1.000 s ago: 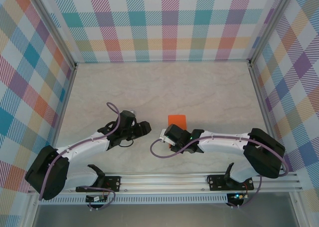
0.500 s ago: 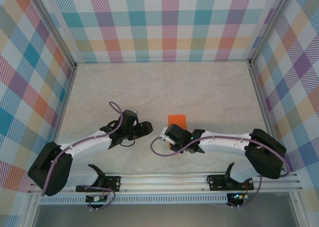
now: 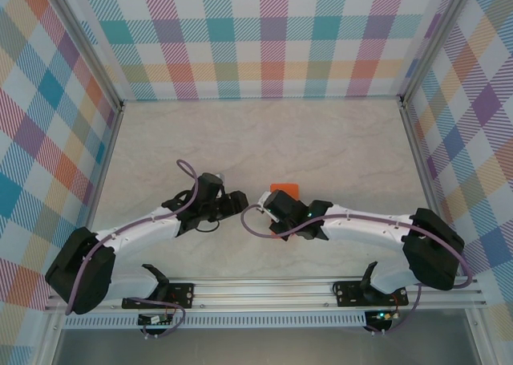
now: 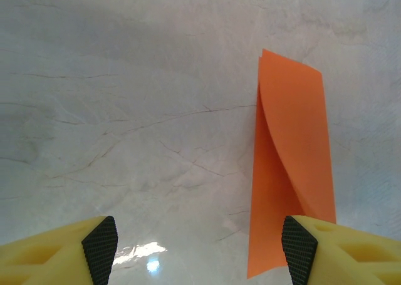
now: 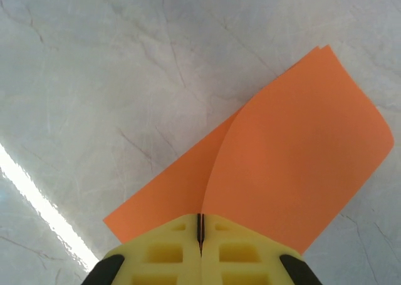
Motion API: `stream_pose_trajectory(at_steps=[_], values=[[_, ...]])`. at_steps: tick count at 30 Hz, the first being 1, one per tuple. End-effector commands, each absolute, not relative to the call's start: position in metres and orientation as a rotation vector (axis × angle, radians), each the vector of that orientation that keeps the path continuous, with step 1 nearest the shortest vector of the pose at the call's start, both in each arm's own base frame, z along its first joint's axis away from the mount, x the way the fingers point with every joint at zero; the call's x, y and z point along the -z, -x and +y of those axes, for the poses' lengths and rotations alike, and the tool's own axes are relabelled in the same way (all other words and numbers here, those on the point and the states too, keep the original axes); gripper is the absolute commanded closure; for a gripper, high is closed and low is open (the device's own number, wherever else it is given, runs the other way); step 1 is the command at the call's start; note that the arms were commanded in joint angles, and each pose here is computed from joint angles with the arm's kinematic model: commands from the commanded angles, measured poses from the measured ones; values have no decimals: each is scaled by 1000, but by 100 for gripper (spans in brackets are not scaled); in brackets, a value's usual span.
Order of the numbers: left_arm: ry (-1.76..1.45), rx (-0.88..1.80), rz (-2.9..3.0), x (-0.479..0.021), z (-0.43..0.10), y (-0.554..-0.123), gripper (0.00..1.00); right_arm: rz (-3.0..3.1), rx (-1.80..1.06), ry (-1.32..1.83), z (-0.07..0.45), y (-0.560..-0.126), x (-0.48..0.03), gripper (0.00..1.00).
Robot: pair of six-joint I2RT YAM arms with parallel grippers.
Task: Fold a paper plane with a square sheet of paper (pick it up from the middle)
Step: Fold the triangle a second time at the center of the table.
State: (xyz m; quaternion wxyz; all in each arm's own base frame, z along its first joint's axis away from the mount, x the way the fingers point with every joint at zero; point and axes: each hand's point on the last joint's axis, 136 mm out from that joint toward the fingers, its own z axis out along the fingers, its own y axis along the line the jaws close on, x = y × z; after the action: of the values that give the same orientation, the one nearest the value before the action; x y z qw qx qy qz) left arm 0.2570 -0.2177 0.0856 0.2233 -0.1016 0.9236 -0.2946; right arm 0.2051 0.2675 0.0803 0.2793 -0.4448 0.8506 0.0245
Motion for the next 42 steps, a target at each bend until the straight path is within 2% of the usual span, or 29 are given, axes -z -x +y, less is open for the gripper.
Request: stream_pose_trajectory(at_steps=[1, 4, 11, 15, 22, 27, 30, 42], values=[[311, 777, 2500, -106, -210, -261, 28, 2336, -58, 1021, 262, -213, -105, 100], [338, 726, 2477, -113, -199, -261, 27, 2333, 18, 934, 252, -223, -128, 100], [366, 658, 2436, -125, -184, -261, 27, 2252, -18, 818, 261, -240, -192, 99], [383, 632, 2449, -123, -178, -257, 27, 2256, -58, 750, 271, -246, -206, 99], [403, 586, 2435, -127, -166, -252, 26, 2383, -102, 593, 271, -240, -178, 100], [421, 570, 2427, -126, -160, -250, 26, 2504, -260, 541, 292, -214, -136, 100], [432, 564, 2436, -122, -158, -247, 26, 2545, -263, 559, 305, -200, -118, 100], [468, 568, 2448, -115, -153, -242, 29, 2598, -498, 389, 344, -193, -103, 100]])
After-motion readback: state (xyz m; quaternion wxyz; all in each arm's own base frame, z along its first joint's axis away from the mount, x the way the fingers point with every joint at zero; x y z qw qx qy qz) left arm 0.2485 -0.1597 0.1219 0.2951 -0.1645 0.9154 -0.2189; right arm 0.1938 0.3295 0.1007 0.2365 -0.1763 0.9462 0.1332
